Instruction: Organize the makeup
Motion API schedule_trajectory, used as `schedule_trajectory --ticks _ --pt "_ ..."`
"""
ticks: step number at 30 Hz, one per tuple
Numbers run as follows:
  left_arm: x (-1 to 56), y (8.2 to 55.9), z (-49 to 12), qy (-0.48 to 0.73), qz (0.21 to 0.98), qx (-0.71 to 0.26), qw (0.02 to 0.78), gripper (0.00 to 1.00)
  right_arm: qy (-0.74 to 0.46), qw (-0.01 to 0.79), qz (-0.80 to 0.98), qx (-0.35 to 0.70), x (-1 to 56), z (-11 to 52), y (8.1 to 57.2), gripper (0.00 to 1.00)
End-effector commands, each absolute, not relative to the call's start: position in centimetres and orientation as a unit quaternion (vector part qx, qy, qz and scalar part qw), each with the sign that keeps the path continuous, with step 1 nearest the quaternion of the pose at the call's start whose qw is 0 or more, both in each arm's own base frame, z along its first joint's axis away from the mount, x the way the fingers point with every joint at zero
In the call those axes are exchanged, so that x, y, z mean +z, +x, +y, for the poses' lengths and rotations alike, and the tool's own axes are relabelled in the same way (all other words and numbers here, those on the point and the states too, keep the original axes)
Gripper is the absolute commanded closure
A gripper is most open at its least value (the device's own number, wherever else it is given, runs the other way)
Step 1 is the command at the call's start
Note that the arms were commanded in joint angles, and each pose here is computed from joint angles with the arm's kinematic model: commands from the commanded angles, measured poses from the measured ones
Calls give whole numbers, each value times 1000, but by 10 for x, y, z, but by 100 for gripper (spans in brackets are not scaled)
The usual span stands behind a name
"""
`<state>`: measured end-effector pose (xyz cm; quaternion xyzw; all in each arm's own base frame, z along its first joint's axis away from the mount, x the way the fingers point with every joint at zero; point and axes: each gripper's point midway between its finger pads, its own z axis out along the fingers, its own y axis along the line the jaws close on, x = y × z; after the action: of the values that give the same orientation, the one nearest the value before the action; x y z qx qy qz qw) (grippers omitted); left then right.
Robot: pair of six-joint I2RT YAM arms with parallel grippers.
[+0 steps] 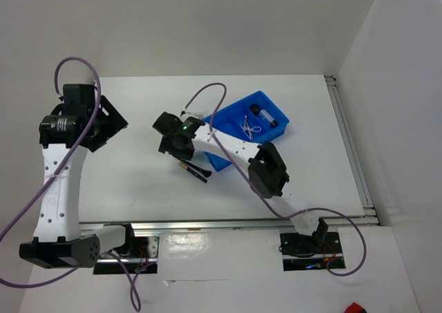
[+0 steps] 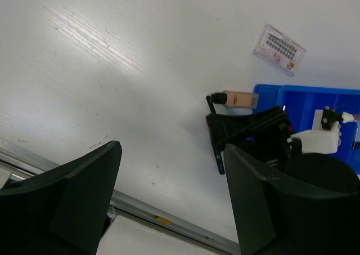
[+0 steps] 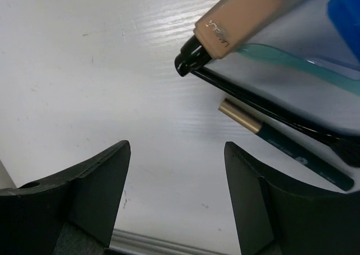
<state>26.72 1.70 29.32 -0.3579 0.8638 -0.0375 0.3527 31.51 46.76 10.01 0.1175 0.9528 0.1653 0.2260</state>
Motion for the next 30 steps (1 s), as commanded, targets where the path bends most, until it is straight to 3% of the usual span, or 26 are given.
schedule_trajectory --ticks 1,30 --pt "292 254 9 -356 865 -42 351 13 180 277 929 166 104 480 335 25" --pt "299 239 11 -366 853 -28 371 13 152 395 902 82 67 461 397 25"
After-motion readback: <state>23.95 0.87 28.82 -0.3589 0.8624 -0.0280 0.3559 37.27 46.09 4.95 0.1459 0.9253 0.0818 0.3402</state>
